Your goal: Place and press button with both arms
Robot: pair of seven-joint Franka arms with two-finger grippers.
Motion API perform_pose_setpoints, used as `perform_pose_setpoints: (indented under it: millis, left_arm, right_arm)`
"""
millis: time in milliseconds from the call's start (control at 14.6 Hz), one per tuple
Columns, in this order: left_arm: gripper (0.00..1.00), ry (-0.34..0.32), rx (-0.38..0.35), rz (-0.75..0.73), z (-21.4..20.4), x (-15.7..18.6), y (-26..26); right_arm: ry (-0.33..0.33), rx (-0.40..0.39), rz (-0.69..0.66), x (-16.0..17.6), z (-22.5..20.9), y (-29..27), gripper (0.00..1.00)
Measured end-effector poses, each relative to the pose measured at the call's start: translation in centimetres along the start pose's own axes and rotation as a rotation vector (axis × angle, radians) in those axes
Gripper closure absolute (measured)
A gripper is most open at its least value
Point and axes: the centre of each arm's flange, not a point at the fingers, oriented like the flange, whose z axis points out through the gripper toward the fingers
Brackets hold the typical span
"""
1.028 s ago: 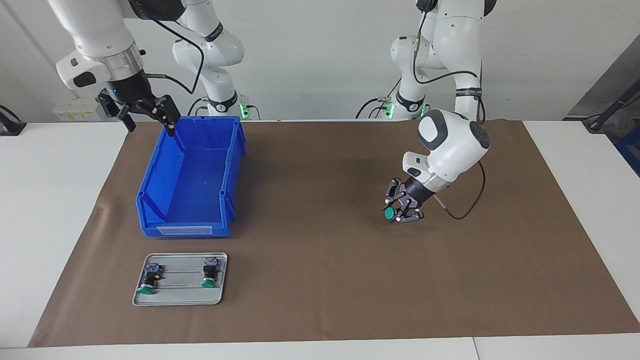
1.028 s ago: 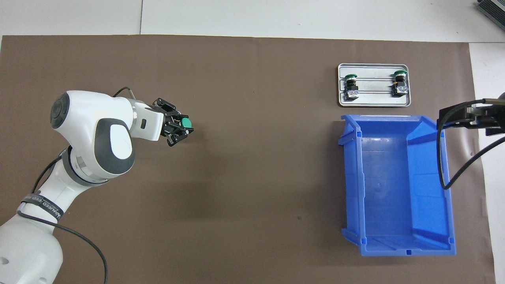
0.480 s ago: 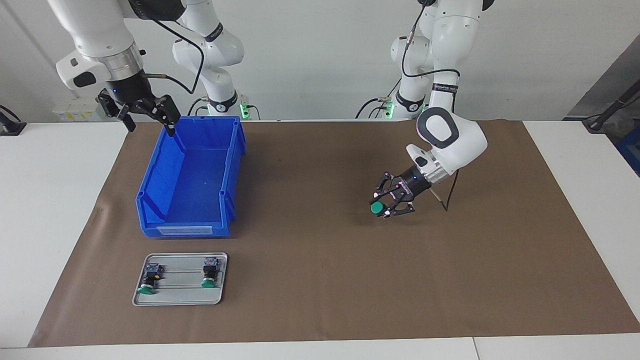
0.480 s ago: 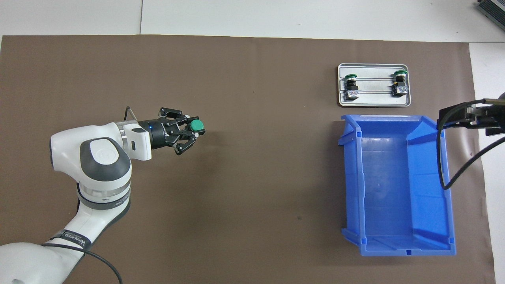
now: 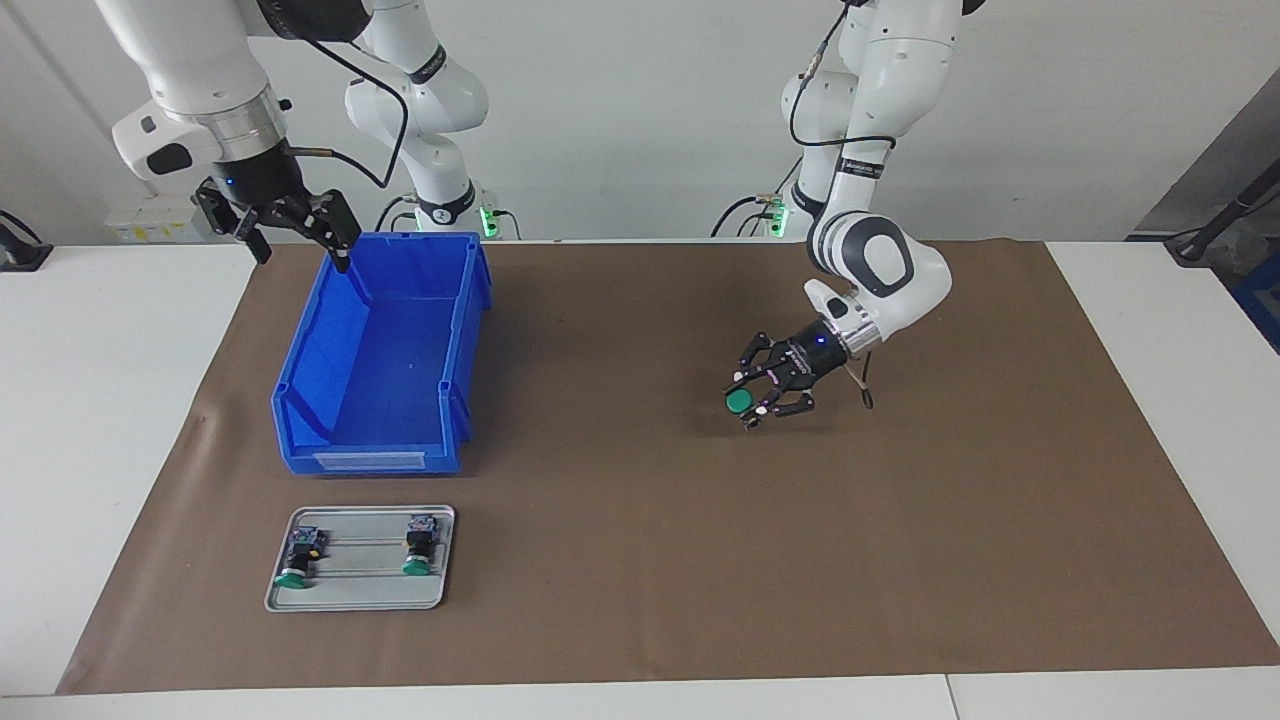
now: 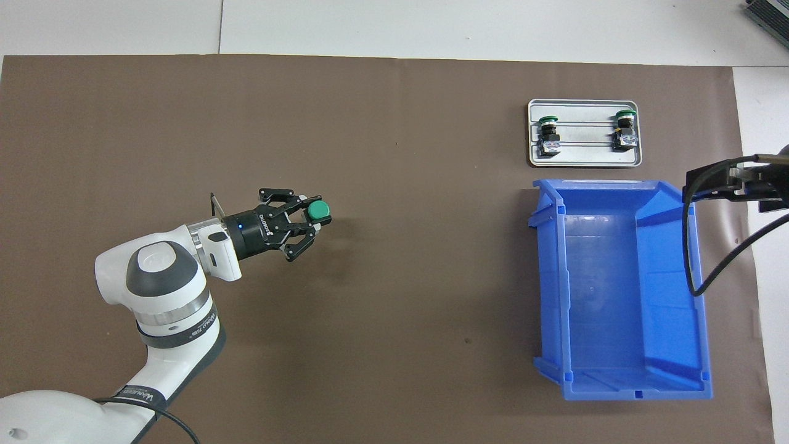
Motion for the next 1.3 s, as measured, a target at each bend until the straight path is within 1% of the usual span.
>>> perform_pose_setpoints:
  millis: [137,206,411,754,1028,1302]
  left_arm:
    - [0.59,0.076,-0.019,-0.030,-0.1,-1.0,0.0]
    - [0.59,0.104,-0.022,-0.038,-0.7,-1.3,-0.3]
    - [0.59,0.146,-0.032,-0.009,-2.0,-2.6,-0.7]
    - [0.59,0.154,-0.073,-0.011,-2.0,-5.6,1.6]
    - [0.59,0.170,-0.076,-0.027,-2.6,-6.3,1.9]
    - [0.59,0.171,-0.065,-0.035,-3.2,-6.6,1.8]
  right_arm:
    - [0.000,0.000,0.000,0.0,0.0,0.0,0.00]
    - [0.000,0.000,0.000,0.0,0.0,0.0,0.00]
    - [0.000,0.000,0.000,0.0,0.0,0.0,0.00]
    - [0.000,0.000,0.000,0.0,0.0,0.0,0.00]
    - [0.000,0.000,0.000,0.0,0.0,0.0,0.00]
    - [0.000,0.000,0.000,0.0,0.0,0.0,0.00]
